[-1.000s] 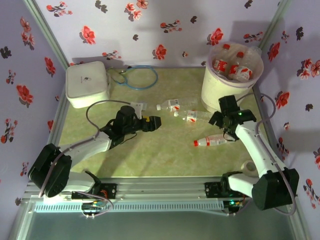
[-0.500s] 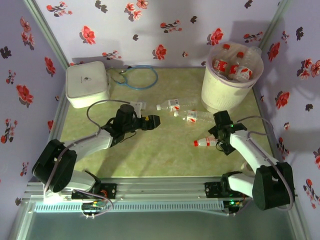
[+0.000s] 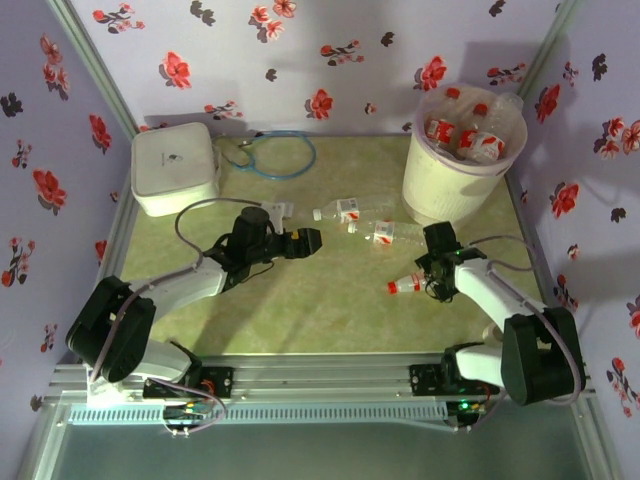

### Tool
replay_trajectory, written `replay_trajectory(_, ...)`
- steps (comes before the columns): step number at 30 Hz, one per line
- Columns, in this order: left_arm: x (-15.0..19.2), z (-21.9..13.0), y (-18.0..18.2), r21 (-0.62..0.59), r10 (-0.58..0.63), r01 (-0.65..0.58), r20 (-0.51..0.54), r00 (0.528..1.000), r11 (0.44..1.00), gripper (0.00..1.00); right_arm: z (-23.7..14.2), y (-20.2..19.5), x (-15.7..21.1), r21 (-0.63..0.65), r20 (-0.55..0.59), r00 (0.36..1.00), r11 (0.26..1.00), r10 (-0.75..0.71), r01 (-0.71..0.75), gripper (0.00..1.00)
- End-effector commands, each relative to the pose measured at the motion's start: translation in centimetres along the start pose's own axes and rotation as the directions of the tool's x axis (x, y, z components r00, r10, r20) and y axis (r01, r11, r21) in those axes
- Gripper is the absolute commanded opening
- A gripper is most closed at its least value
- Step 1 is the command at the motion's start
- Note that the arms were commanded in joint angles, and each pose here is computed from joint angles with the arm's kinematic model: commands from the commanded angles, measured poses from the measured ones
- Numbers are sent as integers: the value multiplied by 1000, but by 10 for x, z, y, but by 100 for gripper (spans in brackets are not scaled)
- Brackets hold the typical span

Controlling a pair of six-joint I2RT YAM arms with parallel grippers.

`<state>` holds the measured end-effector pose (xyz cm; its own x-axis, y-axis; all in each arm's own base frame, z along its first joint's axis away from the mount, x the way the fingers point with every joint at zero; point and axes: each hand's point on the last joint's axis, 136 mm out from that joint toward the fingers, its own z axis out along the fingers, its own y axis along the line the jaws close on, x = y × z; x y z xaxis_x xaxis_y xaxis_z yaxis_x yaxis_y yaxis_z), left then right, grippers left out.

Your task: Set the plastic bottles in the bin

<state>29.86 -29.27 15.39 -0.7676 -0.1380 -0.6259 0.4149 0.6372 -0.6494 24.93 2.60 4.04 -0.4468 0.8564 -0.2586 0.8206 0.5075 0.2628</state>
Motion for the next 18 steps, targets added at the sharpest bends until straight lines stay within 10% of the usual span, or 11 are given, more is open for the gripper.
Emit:
replay_trajectory(1,-13,-2,-10,32,4,-5,30,1000,999,87,-2,-1,-2,-5,19,1000,1000,12,-12,63)
replay_trajectory(11,-13,2,-9,35,-7,6,30,1000,999,87,-33,20,-17,-87,97,992,992,-82,90,48)
replay_trajectory(18,-13,4,-8,40,-20,18,34,999,999,87,-113,117,-19,-359,304,912,853,-276,378,43)
